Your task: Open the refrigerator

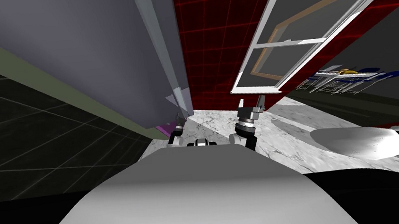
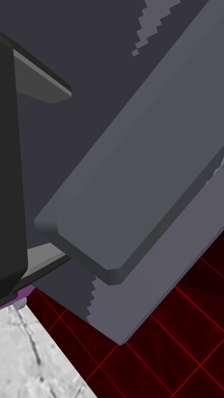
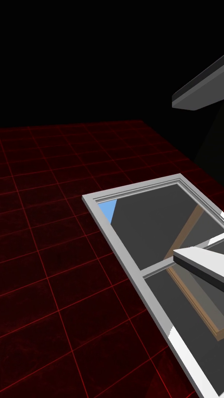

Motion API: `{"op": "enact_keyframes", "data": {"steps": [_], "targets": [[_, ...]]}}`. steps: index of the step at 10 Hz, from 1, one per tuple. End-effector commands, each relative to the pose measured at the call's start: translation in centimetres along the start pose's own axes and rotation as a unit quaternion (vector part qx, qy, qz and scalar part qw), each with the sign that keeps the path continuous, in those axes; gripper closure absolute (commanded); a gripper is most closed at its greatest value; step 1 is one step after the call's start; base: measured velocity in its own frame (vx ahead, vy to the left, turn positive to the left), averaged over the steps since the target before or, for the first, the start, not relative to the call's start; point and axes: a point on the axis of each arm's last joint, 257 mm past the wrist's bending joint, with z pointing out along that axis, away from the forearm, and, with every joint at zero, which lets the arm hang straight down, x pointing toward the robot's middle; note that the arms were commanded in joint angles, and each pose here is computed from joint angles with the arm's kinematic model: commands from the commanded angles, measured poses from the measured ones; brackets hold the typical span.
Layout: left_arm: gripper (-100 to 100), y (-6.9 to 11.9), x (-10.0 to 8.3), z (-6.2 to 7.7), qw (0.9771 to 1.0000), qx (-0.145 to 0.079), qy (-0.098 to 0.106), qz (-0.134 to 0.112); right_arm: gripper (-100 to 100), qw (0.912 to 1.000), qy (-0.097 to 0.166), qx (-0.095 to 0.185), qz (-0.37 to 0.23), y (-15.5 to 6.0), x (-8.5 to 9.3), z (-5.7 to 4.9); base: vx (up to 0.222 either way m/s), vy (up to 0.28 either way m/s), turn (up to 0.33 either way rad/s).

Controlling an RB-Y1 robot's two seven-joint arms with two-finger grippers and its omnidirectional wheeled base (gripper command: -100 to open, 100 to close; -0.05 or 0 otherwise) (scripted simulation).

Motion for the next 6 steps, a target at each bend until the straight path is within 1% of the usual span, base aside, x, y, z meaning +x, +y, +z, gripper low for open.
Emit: {"op": "enact_keyframes", "data": {"steps": [1,3,4,5,6], "targets": [[-100,-1.7,1.1,2.1,0.9999,0.008,0.011,-0.003,0,1.0000,0.000,0.000,0.000,0.0,0.0,0.0,-0.011,-0.026,0.041],[-100,-2.4,1.6,3.1,0.9999,0.005,0.015,-0.004,0,1.0000,0.000,0.000,0.000,0.0,0.0,0.0,-0.018,-0.020,0.037],[-100,-2.4,1.6,3.1,0.9999,0.005,0.015,-0.004,0,1.0000,0.000,0.000,0.000,0.0,0.0,0.0,-0.017,-0.011,0.017],[-100,-2.8,1.9,3.6,0.9998,0.004,0.017,-0.005,0,1.0000,0.000,0.000,0.000,0.0,0.0,0.0,-0.023,-0.009,0.016],[-100,-2.8,1.9,3.6,0.9998,0.004,0.017,-0.005,0,1.0000,0.000,0.000,0.000,0.0,0.0,0.0,-0.020,-0.007,0.014]]}}
